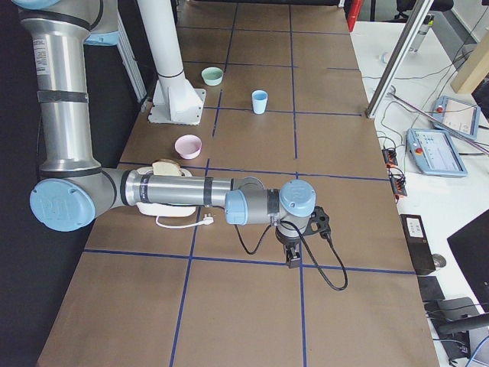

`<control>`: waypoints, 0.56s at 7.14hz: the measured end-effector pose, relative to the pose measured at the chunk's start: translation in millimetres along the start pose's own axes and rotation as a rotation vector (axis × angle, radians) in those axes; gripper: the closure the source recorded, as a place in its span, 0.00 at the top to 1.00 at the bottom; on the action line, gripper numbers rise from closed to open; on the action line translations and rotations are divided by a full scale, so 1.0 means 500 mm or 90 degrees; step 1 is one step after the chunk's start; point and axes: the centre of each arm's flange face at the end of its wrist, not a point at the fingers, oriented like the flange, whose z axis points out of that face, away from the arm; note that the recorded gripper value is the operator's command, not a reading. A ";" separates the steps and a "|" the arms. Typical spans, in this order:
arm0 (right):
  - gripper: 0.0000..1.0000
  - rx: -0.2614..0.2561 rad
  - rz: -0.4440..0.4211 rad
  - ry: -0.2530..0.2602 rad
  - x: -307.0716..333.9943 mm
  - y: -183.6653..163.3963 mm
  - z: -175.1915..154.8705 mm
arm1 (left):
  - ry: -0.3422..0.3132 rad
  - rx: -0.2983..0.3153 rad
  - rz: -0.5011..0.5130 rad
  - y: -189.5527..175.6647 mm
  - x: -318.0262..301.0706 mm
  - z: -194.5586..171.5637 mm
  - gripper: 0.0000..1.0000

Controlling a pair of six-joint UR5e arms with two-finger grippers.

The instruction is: Stack blue cups with both arms

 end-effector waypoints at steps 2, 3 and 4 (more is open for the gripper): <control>1.00 0.000 0.000 -0.001 -0.001 0.000 0.002 | -0.012 -0.005 0.010 0.006 -0.029 -0.004 1.00; 1.00 0.000 0.000 -0.003 -0.003 0.000 0.001 | -0.015 -0.008 0.012 0.004 -0.032 -0.006 1.00; 1.00 0.000 0.000 -0.006 -0.006 -0.001 0.000 | -0.016 -0.008 0.010 0.001 -0.028 -0.010 1.00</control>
